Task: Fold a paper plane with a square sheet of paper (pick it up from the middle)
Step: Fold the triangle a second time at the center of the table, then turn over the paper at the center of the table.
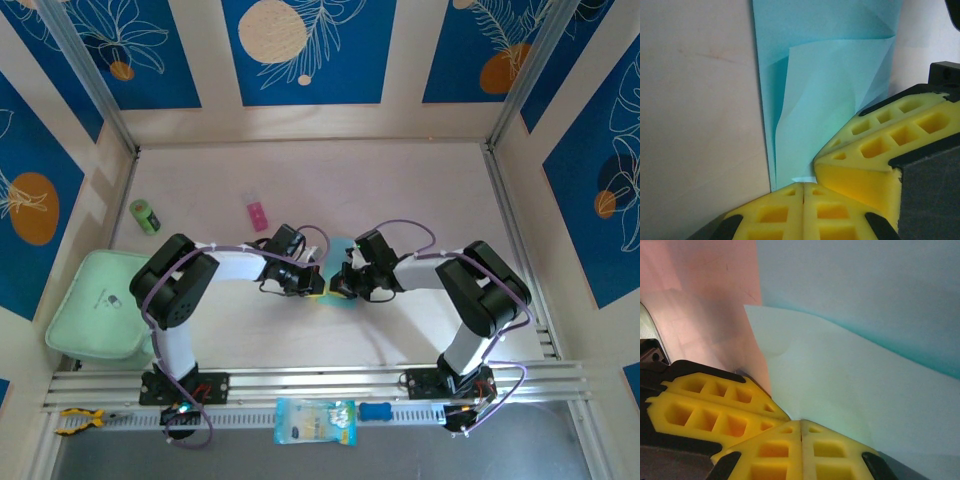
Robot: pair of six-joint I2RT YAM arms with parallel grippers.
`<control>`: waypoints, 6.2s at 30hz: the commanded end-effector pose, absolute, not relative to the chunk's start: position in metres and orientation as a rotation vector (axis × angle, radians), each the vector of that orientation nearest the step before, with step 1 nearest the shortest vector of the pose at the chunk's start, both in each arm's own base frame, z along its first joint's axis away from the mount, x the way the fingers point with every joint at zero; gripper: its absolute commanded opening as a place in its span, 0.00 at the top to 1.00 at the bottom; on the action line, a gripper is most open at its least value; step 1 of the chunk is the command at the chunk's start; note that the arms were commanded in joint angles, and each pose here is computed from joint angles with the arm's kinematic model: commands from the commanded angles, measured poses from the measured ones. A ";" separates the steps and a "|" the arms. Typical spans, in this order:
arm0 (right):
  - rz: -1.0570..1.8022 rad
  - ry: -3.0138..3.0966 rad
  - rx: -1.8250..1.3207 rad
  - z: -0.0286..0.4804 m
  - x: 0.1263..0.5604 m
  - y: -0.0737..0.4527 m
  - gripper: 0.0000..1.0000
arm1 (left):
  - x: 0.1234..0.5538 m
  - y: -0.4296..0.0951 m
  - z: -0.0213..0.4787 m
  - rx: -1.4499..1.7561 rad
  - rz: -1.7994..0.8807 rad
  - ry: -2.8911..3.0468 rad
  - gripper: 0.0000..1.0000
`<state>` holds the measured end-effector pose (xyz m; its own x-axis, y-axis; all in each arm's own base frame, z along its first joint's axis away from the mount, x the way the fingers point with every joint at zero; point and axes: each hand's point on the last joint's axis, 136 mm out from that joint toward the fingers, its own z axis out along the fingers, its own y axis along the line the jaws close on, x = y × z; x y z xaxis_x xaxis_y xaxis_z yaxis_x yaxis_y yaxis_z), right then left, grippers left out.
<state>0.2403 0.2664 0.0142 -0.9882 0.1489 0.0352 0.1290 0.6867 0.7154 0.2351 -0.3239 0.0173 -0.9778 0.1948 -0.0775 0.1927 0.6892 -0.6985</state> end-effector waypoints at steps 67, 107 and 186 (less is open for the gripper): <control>1.047 2.868 0.498 0.040 0.206 0.226 0.69 | 0.258 -0.316 -0.003 -0.545 0.771 -2.977 0.94; 1.226 2.676 0.492 0.038 0.266 0.230 0.52 | 0.259 -0.319 0.006 -0.513 0.824 -2.984 0.96; 0.055 2.751 0.142 0.146 0.232 0.126 1.00 | 0.247 -0.222 0.140 -0.249 0.949 -3.431 0.49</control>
<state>0.2296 0.1544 0.1418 -0.9287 0.1336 -0.3458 0.0432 0.9655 0.2568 0.2429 -0.2443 0.1481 -0.9056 0.0418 -0.4221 0.2768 0.8124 -0.5133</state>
